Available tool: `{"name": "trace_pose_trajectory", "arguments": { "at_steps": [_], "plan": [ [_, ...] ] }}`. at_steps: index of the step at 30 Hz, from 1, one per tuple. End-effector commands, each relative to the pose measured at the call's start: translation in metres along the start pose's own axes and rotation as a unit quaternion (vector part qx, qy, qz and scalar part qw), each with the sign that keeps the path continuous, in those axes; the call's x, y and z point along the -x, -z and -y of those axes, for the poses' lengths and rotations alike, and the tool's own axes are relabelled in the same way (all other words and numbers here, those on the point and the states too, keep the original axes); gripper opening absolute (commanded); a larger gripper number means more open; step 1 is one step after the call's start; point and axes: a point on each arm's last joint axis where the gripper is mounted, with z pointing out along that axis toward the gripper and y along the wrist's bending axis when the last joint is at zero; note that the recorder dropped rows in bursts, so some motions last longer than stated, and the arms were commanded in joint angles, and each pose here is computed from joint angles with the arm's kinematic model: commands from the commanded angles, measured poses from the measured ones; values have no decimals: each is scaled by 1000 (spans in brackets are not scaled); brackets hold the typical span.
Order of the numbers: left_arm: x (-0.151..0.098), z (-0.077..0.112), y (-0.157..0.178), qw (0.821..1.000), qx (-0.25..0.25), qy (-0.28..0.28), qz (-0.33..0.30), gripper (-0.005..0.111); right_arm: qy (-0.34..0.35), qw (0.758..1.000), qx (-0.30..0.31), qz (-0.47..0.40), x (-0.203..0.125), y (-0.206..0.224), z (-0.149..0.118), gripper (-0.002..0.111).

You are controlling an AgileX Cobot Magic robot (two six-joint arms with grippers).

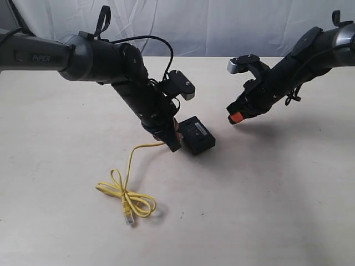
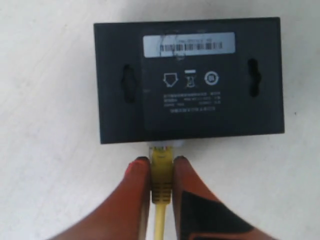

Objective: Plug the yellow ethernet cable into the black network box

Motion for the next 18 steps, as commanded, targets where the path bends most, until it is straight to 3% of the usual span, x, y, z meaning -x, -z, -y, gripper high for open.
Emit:
{"name": "trace_pose_trajectory", "arguments": {
  "at_steps": [1,8,10,15,18],
  "plan": [
    [-3,0,-6,1000,-13,11,-12,0,-6,1000,2,5,0,3,0,-1],
    [-3,-1,-5,999,-10,37,-11,6,-9,1000,6,6,0,3,0,-1],
    [-3,-1,-5,999,-12,39,-13,17,-9,1000,8,5,0,3,-1,-1],
    [-3,-1,-5,998,-11,52,-13,59,-7,1000,8,7,1,7,-2,-1],
    [-4,-3,-3,998,-5,62,-16,72,0,1000,1,11,4,14,-5,-1]
  ]
}}
